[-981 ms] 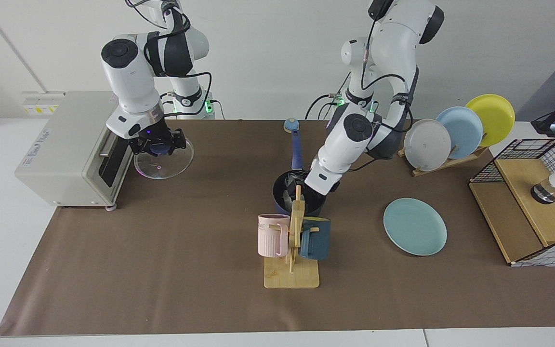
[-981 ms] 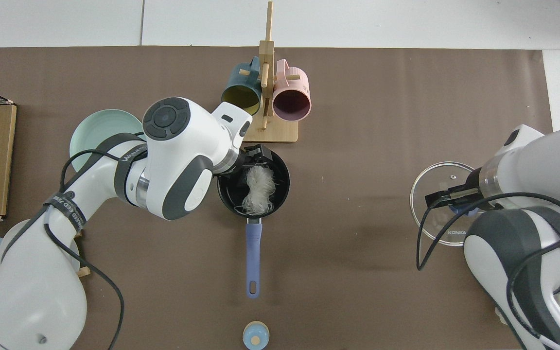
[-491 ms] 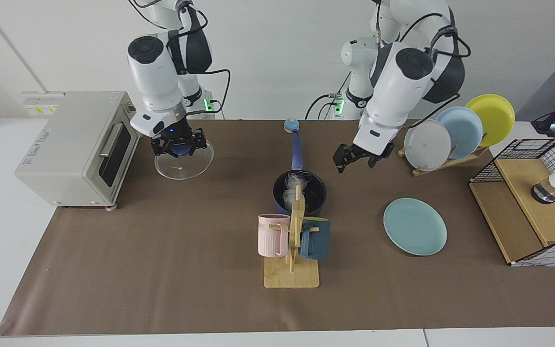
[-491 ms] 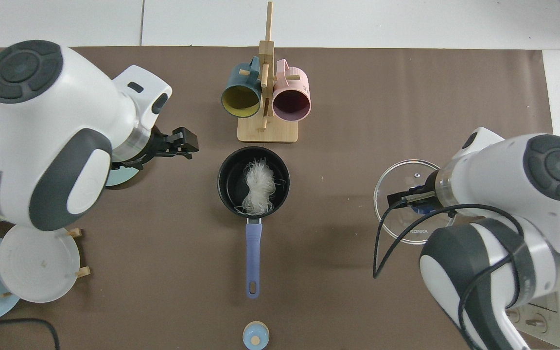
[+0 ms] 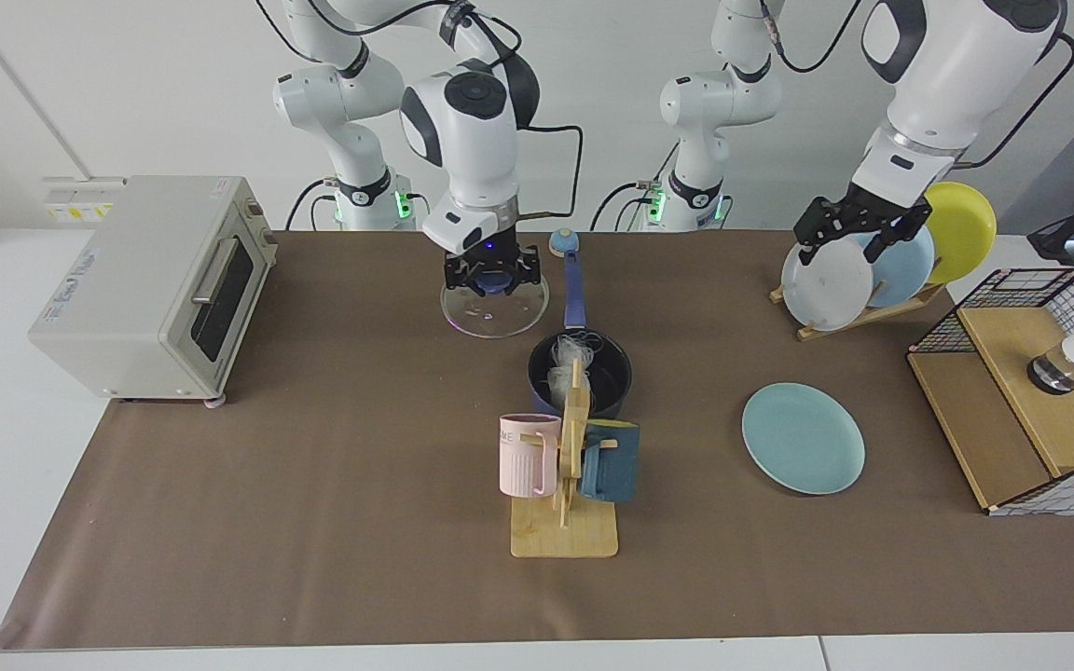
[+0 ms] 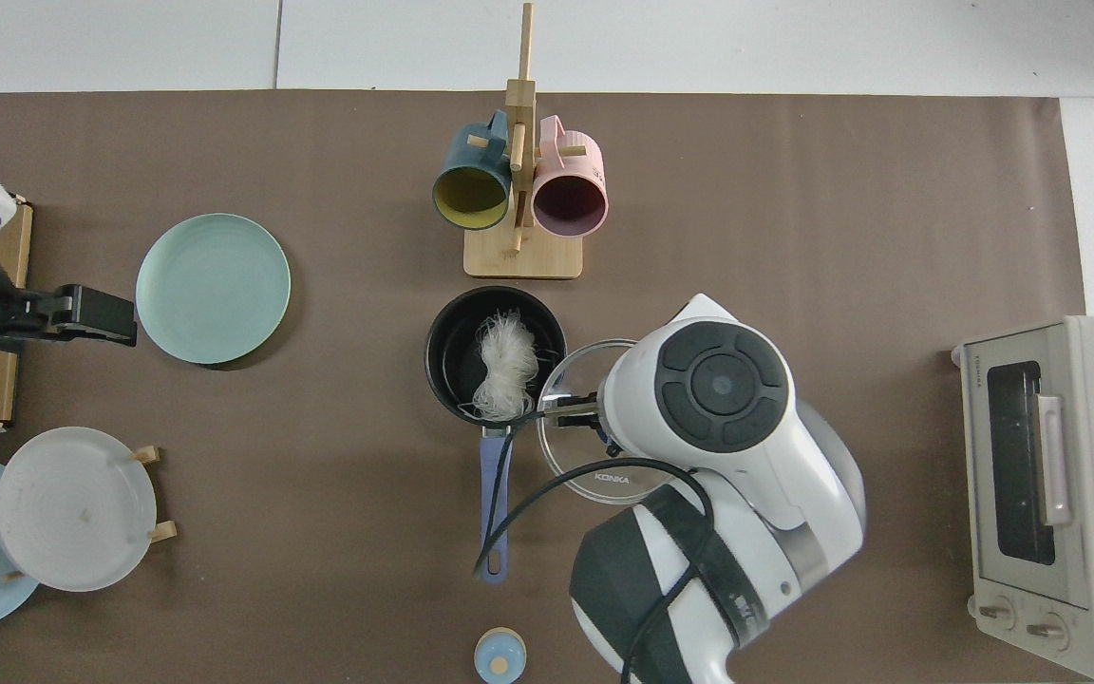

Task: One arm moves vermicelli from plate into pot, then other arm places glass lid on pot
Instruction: 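Carry the glass lid with the right gripper over the pot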

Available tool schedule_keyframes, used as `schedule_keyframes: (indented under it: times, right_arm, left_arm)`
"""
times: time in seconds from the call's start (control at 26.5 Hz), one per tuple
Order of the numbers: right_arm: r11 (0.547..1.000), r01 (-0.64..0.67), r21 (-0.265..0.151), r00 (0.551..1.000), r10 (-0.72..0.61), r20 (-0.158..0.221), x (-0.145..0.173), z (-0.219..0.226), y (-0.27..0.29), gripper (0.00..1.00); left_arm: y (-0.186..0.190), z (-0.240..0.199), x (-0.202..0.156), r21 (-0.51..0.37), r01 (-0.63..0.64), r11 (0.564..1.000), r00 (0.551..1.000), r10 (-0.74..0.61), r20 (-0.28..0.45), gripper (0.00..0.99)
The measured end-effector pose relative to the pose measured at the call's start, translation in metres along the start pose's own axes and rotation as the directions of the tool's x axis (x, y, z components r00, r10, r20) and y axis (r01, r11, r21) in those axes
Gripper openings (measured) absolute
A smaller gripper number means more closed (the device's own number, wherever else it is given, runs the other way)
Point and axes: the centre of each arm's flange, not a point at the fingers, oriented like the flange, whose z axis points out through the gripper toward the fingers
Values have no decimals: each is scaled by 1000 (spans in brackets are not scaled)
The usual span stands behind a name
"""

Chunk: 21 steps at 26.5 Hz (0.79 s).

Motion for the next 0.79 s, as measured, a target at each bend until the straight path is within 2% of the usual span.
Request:
schedule_keyframes:
  times: [0.19, 0.38, 0.79]
  right_arm:
    - [998, -61, -15, 998, 61, 0, 8, 23, -57, 436]
    - [995, -98, -1, 995, 98, 1, 28, 37, -101, 436]
    - [991, -130, -12, 991, 130, -12, 57, 73, -127, 436]
  left_arm:
    - [-27, 1, 0, -1, -33, 999, 999, 33, 3, 991]
    - [-22, 1, 0, -1, -43, 999, 999, 43, 2, 991]
    - [-15, 9, 0, -2, -58, 998, 998, 58, 19, 991]
